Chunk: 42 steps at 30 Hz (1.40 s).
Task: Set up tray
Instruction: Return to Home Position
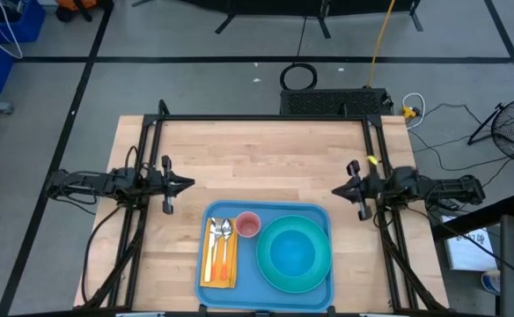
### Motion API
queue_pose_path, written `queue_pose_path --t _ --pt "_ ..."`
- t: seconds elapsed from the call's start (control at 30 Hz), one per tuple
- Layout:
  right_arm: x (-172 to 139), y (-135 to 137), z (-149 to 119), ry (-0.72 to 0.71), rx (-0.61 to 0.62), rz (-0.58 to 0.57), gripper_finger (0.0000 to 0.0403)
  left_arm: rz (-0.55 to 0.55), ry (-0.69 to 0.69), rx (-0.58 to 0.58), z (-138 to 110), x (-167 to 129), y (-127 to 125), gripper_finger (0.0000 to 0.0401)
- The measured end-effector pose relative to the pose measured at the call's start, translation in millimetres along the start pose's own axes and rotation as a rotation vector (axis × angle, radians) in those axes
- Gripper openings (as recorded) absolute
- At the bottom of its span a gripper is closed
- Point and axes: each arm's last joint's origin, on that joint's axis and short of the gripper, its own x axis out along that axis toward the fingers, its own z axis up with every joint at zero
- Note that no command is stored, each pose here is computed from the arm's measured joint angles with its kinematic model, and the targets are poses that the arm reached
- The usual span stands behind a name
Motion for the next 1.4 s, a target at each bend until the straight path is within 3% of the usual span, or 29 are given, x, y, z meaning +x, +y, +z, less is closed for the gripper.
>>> queue_pose_path --t 0.17,1.03,1.1,1.2,1.27,1.4 --pt "-0.5 0.1 9.3 -0.095 0.205 0.012 0.0000 0.000 0.000 0.000 -0.1 0.0 0.0 0.0035" --pt "-0.3 0.1 6.4 -0.068 0.213 0.009 0.0000 0.000 0.001 0.001 -0.2 0.0 0.0 0.0035" --pt "0.2 -0.9 -2.4 0.020 0.224 -0.034 0.0000 0.000 0.001 0.001 -0.2 0.0 0.0 0.0035" --pt "0.7 -5.2 -11.7 0.101 0.254 -0.187 0.0000 0.000 0.001 0.001 -0.3 0.1 -0.1 0.0035" --pt "2.9 -5.8 -13.0 0.123 0.186 -0.196 0.0000 0.001 -0.002 0.000 -0.1 0.1 0.0 0.0035" --pt "6.2 -1.6 -10.6 0.120 -0.001 -0.062 0.0000 0.005 -0.008 -0.001 0.2 0.2 0.1 0.0035"
